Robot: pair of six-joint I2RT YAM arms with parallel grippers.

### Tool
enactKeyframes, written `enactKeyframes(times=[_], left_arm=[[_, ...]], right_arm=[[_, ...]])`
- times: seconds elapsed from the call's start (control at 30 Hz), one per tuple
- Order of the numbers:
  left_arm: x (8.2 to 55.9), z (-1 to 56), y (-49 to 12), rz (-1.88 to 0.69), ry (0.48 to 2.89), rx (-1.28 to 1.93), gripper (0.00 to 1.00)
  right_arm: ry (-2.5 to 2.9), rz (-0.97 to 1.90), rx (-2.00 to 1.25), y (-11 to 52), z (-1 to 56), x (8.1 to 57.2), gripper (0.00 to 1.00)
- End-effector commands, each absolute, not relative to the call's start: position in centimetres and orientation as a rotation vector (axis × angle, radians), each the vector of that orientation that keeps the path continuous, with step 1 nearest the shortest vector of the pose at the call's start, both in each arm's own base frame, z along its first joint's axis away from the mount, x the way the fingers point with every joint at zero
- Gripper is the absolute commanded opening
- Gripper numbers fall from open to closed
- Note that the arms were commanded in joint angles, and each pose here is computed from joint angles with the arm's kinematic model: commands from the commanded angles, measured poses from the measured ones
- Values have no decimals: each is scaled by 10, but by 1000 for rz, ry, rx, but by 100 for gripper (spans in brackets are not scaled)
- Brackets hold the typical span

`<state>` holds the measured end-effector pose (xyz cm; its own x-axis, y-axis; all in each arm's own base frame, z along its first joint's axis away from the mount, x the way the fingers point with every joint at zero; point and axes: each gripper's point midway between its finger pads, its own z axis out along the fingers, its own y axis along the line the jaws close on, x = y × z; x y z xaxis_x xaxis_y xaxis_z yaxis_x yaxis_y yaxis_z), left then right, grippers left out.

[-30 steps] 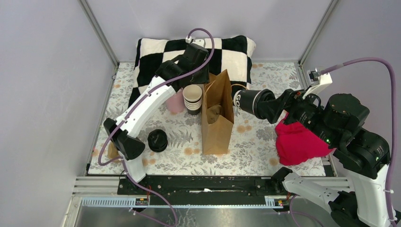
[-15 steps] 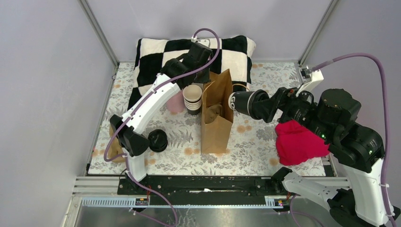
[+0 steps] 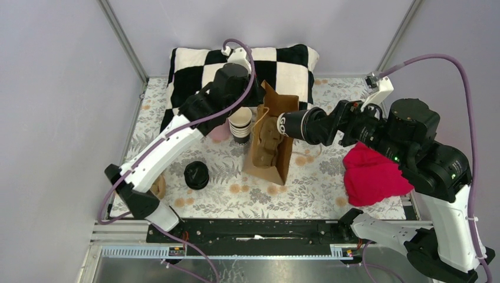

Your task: Pack the takeout coffee

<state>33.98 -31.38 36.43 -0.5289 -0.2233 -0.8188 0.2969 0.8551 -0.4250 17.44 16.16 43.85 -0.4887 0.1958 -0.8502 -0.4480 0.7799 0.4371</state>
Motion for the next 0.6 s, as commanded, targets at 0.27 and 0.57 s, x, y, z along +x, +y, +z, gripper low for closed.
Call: enactKeyframes(times=[0.27, 0.57], left_arm=[[311, 464, -347, -825, 1576, -98, 0], [301, 456, -353, -816, 1530, -194, 0]], right_arm=[[1868, 844, -140, 158, 469, 167, 83], [1928, 765, -113, 146, 448, 166, 83]])
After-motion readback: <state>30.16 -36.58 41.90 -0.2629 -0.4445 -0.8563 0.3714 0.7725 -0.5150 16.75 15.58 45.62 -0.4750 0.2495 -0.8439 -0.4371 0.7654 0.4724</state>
